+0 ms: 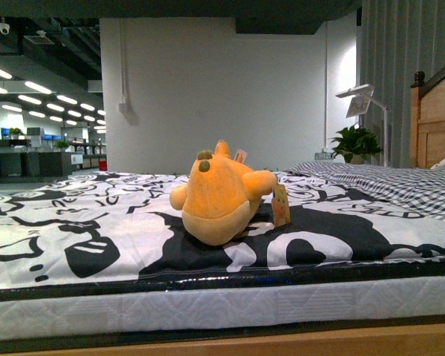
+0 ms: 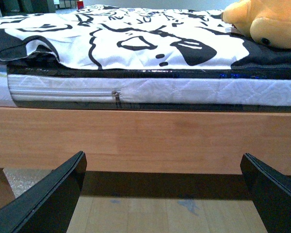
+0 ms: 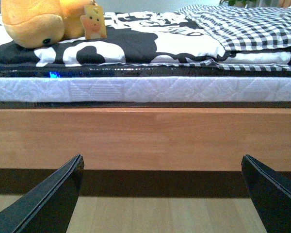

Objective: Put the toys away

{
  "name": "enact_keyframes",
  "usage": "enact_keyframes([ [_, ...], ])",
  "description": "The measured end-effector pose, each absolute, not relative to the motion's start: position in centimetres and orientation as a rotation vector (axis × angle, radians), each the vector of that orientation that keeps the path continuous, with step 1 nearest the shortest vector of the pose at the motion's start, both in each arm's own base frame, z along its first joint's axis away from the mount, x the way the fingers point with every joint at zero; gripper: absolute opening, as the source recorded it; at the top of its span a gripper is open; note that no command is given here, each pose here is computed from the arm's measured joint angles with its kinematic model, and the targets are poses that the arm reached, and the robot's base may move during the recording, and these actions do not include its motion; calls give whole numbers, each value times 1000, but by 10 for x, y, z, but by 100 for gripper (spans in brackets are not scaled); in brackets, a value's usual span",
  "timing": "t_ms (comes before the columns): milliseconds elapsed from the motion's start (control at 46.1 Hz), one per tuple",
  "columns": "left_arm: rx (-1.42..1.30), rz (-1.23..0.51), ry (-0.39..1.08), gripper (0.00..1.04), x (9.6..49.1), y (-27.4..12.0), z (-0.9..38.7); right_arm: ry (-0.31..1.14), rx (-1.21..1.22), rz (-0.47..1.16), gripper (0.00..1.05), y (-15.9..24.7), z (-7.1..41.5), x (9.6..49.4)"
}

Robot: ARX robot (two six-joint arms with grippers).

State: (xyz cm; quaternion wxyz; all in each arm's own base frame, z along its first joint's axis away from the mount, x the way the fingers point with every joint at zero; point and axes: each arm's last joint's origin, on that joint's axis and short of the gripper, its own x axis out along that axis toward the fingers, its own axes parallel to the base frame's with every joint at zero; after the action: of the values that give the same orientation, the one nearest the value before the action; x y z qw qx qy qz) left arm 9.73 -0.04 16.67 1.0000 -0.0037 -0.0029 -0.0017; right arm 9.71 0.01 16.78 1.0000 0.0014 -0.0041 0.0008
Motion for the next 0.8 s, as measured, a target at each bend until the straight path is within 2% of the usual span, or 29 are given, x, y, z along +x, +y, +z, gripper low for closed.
enact_keyframes([
  [673,-7,-4,-6,99,97,0,167,-8,3,1,98,0,168,97],
  [803,-7,-5,-6,99,97,0,167,11,124,213,98,-3,176,106],
])
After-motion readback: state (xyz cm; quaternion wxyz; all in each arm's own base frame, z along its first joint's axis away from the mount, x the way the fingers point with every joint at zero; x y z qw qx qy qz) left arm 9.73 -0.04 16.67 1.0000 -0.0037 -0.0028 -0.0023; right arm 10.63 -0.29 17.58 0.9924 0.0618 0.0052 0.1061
